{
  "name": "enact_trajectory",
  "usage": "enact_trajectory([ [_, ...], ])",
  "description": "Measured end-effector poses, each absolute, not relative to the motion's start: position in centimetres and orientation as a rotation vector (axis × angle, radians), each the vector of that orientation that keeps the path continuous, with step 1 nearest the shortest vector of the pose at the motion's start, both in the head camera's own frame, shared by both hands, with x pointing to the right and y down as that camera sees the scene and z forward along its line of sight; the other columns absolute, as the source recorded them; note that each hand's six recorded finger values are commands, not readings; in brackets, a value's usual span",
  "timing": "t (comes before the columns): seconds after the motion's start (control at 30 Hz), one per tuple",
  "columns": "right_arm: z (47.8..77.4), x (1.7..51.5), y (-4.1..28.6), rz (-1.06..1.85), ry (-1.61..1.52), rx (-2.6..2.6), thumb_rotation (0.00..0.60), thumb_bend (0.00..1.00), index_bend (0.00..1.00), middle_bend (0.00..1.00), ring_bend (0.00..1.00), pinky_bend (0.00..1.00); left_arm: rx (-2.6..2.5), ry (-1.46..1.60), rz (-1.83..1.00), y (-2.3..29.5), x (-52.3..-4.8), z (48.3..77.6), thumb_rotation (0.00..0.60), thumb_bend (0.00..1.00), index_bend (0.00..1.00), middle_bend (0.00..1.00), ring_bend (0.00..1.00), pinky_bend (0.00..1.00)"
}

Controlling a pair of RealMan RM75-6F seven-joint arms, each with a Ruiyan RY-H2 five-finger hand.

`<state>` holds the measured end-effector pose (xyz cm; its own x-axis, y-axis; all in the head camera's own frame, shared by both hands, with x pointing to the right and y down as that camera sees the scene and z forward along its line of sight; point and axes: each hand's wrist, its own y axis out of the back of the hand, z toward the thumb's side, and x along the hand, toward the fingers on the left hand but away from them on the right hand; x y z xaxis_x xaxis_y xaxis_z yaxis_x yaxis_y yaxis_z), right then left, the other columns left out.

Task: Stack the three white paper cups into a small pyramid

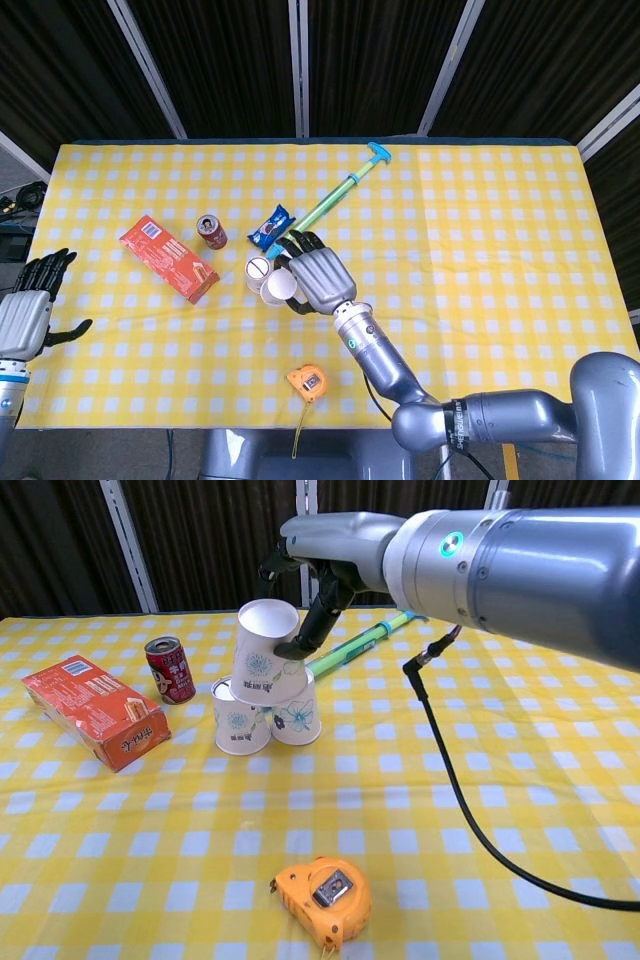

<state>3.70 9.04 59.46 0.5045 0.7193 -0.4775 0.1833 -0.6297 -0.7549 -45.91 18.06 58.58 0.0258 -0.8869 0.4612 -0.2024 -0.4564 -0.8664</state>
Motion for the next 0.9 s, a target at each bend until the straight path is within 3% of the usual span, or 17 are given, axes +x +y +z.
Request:
enact_trajectory([
  [0.47, 62.9, 2.0, 7.6, 1.082, -0.821, -2.085, 0.600, 0.27, 0.48, 0.15, 0.00, 0.11, -1.736, 1.099, -1.470, 18.0, -45.6, 59.0, 0.600, 0.21, 0.00, 0.00, 0.00, 0.00],
  [0.9, 64.3, 1.1, 7.2, 1.082, -0.845, -2.074, 0.600, 0.27, 0.48, 0.15, 0.00, 0.11, -1.741, 1.101, -1.473, 18.0, -45.7, 59.1, 0.600, 0.21, 0.00, 0.00, 0.00, 0.00],
])
